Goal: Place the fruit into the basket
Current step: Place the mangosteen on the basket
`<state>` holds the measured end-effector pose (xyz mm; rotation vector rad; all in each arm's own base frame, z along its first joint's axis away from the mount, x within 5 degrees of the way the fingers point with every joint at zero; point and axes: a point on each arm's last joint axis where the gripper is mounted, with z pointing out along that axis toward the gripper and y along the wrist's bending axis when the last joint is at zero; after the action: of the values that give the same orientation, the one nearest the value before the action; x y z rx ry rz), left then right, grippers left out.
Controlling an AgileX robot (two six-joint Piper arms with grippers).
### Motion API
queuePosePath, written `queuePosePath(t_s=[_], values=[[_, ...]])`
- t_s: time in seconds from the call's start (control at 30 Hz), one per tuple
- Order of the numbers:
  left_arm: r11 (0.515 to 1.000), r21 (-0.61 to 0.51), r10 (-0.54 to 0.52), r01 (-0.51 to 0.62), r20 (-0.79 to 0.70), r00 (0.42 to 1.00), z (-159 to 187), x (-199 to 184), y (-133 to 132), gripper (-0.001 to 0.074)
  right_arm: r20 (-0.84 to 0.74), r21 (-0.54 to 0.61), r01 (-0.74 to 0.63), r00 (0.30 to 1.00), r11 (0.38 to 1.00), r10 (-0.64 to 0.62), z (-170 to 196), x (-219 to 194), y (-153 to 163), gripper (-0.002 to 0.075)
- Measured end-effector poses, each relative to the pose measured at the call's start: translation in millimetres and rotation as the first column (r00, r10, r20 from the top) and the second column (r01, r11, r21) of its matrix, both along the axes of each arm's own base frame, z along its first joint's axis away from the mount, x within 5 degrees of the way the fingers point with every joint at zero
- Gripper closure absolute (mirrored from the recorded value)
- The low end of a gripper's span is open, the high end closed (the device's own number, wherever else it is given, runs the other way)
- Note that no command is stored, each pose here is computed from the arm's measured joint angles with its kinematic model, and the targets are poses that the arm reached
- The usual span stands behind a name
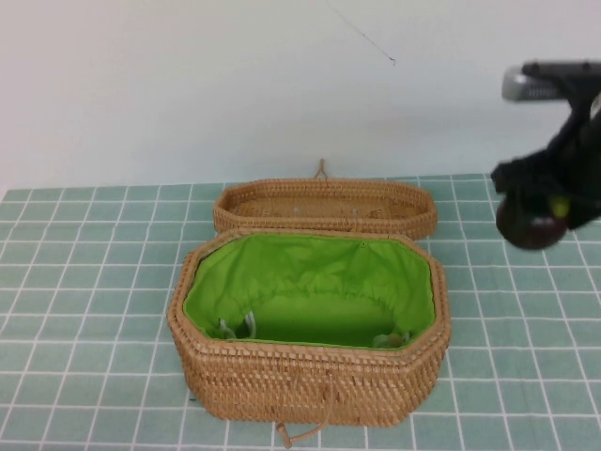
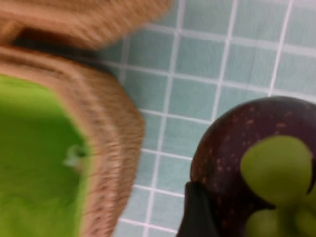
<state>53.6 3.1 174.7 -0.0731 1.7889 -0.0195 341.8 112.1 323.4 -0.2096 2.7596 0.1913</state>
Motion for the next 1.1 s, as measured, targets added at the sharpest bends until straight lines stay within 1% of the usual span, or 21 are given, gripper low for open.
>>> queuePosePath(t_s=[0.07,0.13,0.2,0.33,0.4,0.53,0.6,0.83,0.97,1.0,1.07,1.1], values=[[1.000,0.000,0.000,0.000,0.000,1.000,0,0,0,0.0735,0.023,0.012,-0.033,0.999,0.999,0.033,16,-4,8,0.0396],[1.000,0.000,0.000,0.000,0.000,1.000,0,0,0,0.0735,0.051,0.040,-0.082,0.995,0.996,0.080,28,-9,26,0.0395],[1.000,0.000,0.000,0.000,0.000,1.000,0,0,0,0.0735,0.073,0.054,-0.149,0.987,0.987,0.145,32,-17,48,0.0396],[1.000,0.000,0.000,0.000,0.000,1.000,0,0,0,0.0735,0.099,0.061,-0.275,0.958,0.959,0.268,21,-29,96,0.0396],[1.000,0.000,0.000,0.000,0.000,1.000,0,0,0,0.0735,0.116,0.067,-0.318,0.944,0.946,0.309,12,-31,116,0.0396],[1.000,0.000,0.000,0.000,0.000,1.000,0,0,0,0.0735,0.149,0.083,-0.361,0.926,0.929,0.347,-9,-29,148,0.0396],[1.000,0.000,0.000,0.000,0.000,1.000,0,0,0,0.0735,0.135,0.081,-0.362,0.927,0.929,0.349,-22,-25,156,0.0396],[1.000,0.000,0.000,0.000,0.000,1.000,0,0,0,0.0734,-0.002,0.037,-0.354,0.935,0.935,0.354,-77,-11,167,0.0397],[1.000,0.000,0.000,0.000,0.000,1.000,0,0,0,0.0735,-0.061,0.035,-0.345,0.936,0.938,0.347,-99,-8,171,0.0389],[1.000,-0.001,0.002,-0.002,-0.014,1.000,-1,0,0,0.0722,-0.069,0.039,-0.343,0.936,0.939,0.345,-102,-8,172,0.0370],[1.000,0.000,0.000,0.000,0.000,1.000,0,0,0,0.0735,-0.088,0.047,-0.339,0.936,0.940,0.342,-107,-8,174,0.0289],[1.000,0.000,0.000,0.000,0.000,1.000,0,0,0,0.0734,-0.098,0.048,-0.337,0.935,0.940,0.340,-110,-8,174,0.0232]])
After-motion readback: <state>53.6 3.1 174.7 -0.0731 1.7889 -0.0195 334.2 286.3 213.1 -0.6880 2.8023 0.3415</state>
